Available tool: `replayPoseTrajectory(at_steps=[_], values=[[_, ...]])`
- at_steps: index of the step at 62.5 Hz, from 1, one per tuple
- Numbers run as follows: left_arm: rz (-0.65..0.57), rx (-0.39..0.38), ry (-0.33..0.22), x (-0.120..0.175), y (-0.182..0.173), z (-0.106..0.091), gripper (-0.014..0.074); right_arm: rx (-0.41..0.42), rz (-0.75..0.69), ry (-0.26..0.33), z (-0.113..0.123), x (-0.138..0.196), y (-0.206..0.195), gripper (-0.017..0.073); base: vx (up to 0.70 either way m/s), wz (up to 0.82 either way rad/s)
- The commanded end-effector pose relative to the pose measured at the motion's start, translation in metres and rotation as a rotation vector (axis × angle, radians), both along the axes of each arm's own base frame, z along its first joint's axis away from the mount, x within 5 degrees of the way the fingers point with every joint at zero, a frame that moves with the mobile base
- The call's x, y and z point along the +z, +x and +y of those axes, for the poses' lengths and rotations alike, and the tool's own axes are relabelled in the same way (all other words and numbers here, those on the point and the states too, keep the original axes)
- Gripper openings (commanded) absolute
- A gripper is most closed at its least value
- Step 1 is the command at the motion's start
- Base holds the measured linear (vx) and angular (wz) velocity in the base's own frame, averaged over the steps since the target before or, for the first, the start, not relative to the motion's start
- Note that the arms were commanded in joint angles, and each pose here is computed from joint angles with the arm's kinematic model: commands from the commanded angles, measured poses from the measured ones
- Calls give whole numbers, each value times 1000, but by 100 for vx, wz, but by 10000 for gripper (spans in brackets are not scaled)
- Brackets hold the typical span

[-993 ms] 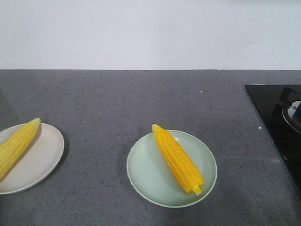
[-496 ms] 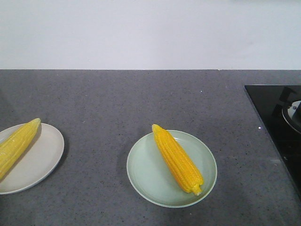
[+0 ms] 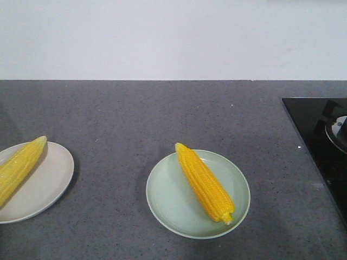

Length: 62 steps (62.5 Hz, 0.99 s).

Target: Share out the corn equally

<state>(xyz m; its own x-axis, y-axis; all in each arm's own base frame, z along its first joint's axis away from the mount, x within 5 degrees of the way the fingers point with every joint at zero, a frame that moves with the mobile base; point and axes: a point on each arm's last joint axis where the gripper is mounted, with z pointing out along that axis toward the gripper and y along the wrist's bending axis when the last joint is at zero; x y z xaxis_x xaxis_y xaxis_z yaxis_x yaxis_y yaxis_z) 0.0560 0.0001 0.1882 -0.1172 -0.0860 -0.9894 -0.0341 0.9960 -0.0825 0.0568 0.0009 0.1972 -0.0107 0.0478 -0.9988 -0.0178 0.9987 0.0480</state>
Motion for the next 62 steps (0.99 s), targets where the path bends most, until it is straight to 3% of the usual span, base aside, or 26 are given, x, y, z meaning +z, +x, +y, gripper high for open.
replayPoseTrajectory(at_steps=[1,62], values=[[-67,7,-6,2,0,1,-8,-3,-72,-12,0,4,0,-3,0,0],[-67,7,-6,2,0,1,-6,-3,-72,-12,0,4,0,-3,0,0]])
